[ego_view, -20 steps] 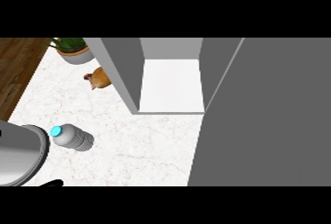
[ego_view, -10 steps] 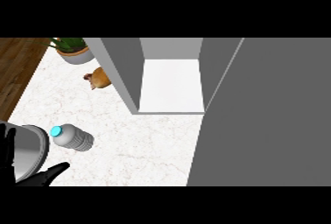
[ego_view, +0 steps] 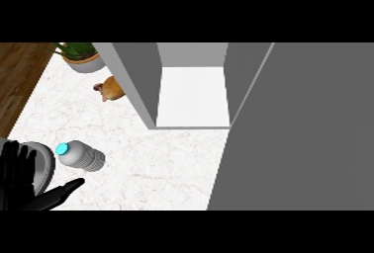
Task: Pick up the bottled water, place it into the cabinet and close the cabinet
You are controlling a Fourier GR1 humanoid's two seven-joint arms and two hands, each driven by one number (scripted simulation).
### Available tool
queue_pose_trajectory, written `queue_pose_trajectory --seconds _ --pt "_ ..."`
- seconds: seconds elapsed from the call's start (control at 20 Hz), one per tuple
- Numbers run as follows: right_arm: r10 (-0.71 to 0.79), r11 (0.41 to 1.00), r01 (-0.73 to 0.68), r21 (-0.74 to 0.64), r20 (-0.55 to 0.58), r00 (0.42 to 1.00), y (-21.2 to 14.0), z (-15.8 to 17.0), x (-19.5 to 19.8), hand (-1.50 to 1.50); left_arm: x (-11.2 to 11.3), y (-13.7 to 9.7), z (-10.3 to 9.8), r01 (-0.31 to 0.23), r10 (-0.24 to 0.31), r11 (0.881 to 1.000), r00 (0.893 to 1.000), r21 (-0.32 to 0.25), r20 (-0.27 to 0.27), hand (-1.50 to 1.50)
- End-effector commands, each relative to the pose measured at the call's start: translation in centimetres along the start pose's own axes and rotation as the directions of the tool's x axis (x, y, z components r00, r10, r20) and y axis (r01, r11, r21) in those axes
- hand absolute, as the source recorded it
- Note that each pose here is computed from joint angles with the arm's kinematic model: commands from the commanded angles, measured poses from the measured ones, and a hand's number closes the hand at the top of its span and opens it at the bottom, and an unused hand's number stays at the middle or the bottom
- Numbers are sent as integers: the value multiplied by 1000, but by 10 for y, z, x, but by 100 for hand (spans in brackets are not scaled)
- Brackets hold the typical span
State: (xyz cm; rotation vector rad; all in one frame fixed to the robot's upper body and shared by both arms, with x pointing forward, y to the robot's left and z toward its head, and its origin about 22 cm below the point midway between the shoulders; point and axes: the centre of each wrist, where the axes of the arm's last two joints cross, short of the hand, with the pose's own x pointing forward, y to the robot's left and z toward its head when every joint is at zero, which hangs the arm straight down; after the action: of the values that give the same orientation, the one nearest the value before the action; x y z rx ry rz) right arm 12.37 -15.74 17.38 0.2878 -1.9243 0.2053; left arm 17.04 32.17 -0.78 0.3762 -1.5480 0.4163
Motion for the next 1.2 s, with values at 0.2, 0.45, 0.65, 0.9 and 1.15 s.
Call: queue_pose_trajectory --seconds 0.2,0.45,0.65,0.9,1.15 --pt "65 997 -63 -41 39 997 7 12 16 -150 -56 11 -15 -18 18 1000 997 -10 -69 -150" --pt "91 994 -89 -56 39 995 -7 12 14 -150 -95 17 -4 -48 47 999 997 -16 -66 -150" --pt "77 997 -76 -27 53 996 10 12 8 -150 -99 10 -28 -51 51 999 998 -2 -45 -150" --pt "99 994 -95 -50 61 993 -3 17 22 -150 -123 23 -12 -63 64 998 997 15 -38 -150" --pt "69 996 -66 -54 55 996 5 8 24 -150 -129 27 -42 -86 86 996 996 26 -10 -150"
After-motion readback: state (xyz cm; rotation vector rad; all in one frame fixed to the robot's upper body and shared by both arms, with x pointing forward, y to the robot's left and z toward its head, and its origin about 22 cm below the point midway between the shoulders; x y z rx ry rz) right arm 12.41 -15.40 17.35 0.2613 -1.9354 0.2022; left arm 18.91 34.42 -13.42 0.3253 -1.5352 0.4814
